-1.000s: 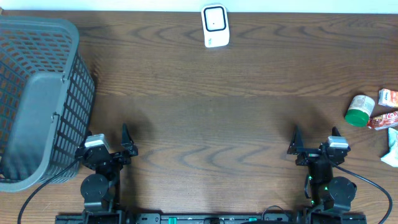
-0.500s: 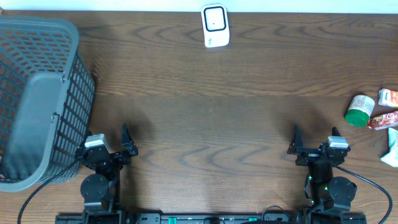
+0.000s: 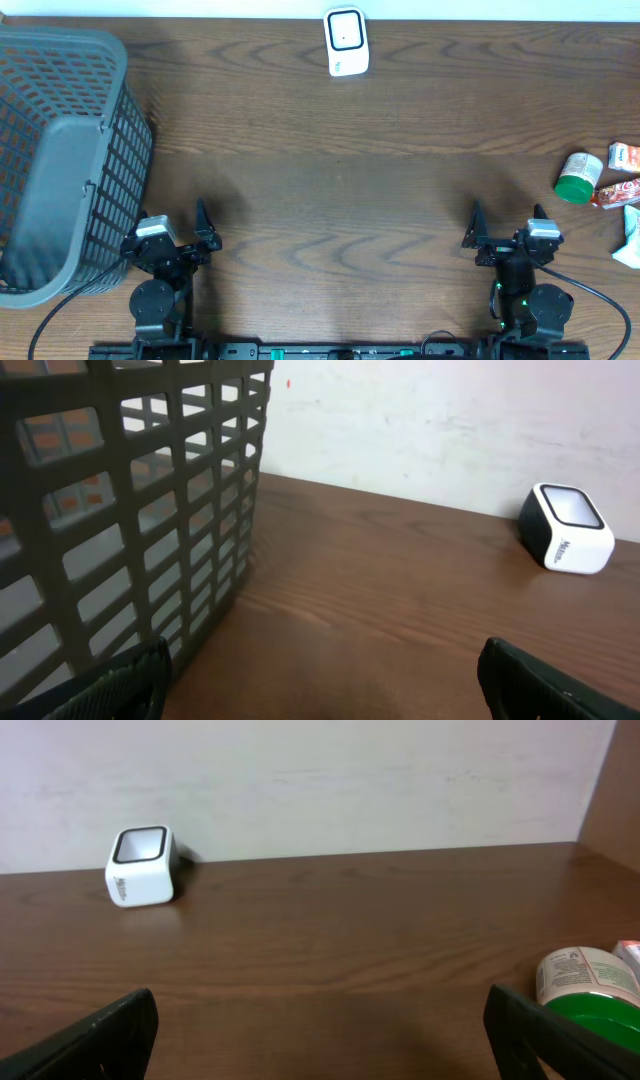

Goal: Scan the item barcode

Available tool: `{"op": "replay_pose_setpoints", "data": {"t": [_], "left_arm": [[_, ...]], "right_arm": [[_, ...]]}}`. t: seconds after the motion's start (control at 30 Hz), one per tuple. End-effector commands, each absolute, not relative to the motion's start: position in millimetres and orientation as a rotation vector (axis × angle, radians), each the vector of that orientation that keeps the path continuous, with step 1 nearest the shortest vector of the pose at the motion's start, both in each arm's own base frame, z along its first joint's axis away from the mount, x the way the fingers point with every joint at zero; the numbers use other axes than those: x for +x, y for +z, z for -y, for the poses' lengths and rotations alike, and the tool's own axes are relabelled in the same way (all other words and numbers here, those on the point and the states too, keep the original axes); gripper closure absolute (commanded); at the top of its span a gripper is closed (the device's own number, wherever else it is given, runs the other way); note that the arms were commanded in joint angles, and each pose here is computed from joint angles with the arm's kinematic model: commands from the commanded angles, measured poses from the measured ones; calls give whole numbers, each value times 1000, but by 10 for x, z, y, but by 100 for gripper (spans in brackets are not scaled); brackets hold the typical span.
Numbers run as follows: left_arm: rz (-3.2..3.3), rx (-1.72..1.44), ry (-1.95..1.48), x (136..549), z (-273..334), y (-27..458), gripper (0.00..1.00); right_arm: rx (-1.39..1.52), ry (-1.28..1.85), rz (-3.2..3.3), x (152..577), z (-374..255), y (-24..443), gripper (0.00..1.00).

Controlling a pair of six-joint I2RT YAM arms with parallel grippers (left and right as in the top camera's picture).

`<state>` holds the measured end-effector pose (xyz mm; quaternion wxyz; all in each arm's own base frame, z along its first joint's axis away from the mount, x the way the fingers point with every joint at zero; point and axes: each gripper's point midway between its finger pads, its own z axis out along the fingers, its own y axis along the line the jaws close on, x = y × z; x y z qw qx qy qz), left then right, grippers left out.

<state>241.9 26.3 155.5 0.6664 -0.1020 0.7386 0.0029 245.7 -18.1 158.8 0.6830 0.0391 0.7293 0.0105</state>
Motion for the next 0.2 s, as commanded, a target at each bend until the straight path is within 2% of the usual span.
{"op": "replay_pose_setpoints", "data": {"t": [0.0,0.17], "left_arm": [[-1704,-236,25,2421,-281,1379,2],[-1704,-236,25,2421,-281,1379,2]], "right_arm": [[95,36,-1634,2455,169,1587,1],[95,36,-1634,2455,169,1587,1]]}}
